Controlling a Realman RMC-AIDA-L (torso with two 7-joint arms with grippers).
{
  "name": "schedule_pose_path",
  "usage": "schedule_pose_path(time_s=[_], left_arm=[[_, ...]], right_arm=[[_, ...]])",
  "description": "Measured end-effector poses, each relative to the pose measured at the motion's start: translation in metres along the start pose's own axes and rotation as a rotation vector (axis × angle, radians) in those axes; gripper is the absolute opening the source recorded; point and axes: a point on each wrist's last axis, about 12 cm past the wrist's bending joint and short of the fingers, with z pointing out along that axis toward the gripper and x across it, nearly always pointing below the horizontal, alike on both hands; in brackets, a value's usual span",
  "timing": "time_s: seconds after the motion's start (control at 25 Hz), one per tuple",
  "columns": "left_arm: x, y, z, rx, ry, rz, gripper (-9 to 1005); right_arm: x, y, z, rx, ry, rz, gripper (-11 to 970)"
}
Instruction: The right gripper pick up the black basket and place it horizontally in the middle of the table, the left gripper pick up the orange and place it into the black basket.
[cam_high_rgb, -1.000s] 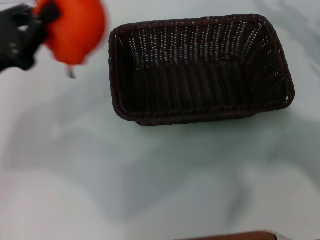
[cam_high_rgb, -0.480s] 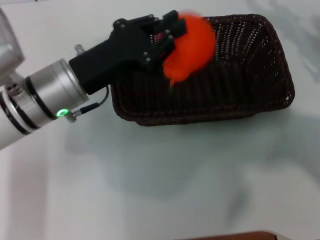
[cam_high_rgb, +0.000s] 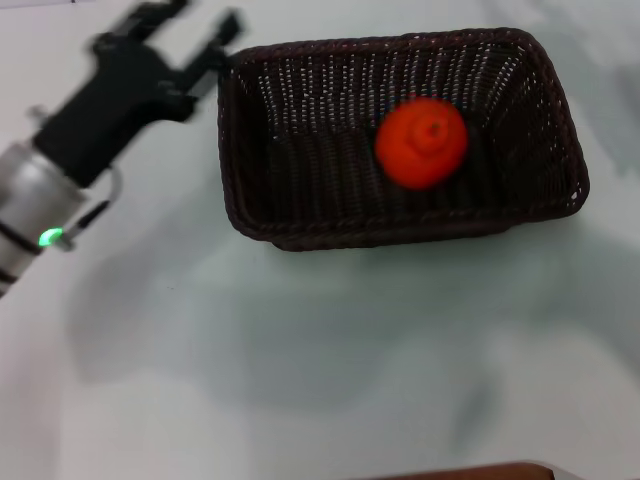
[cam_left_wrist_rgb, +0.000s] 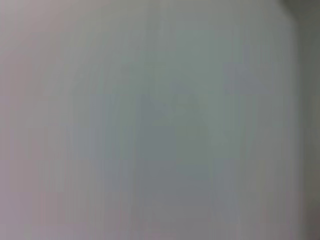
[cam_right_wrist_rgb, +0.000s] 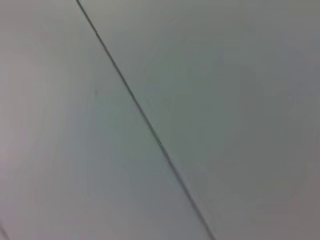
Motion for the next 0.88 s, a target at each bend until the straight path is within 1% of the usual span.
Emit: schedule_pose_path(time_s=[0.04, 0.08, 0.16, 0.24, 0.36, 0.48, 0.64, 0.88], left_arm=[[0.002, 0.006, -0.007, -0.062, -0.011, 0.008, 453], [0.004, 0.01, -0.013, -0.1, -0.015, 0.011, 494], [0.007, 0.018, -0.024, -0.19, -0.028, 0.022, 575], [0.009, 0.024, -0.035, -0.261, -0.039, 0.027, 657], [0.012, 0.032, -0.053, -0.371, -0.061, 0.024, 775], [0.013, 0.036, -0.068, -0.445, -0.086, 0.035, 891], [0.012, 0.039, -0.087, -0.536, -0.131, 0.062, 891], [0.009, 0.038, -0.093, -0.554, -0.156, 0.112, 891]], right_arm=[[-0.004, -0.002, -0.004, -0.017, 0.065, -0.03, 826], [-0.008, -0.003, -0.008, -0.042, 0.117, -0.057, 826], [-0.018, -0.006, -0.018, -0.132, 0.245, -0.132, 825], [-0.025, -0.01, -0.025, -0.211, 0.317, -0.201, 825], [-0.036, -0.016, -0.03, -0.29, 0.347, -0.319, 825], [-0.042, -0.02, -0.029, -0.313, 0.332, -0.381, 825], [-0.043, -0.023, -0.028, -0.306, 0.337, -0.416, 825], [-0.039, -0.024, -0.025, -0.306, 0.36, -0.442, 825]])
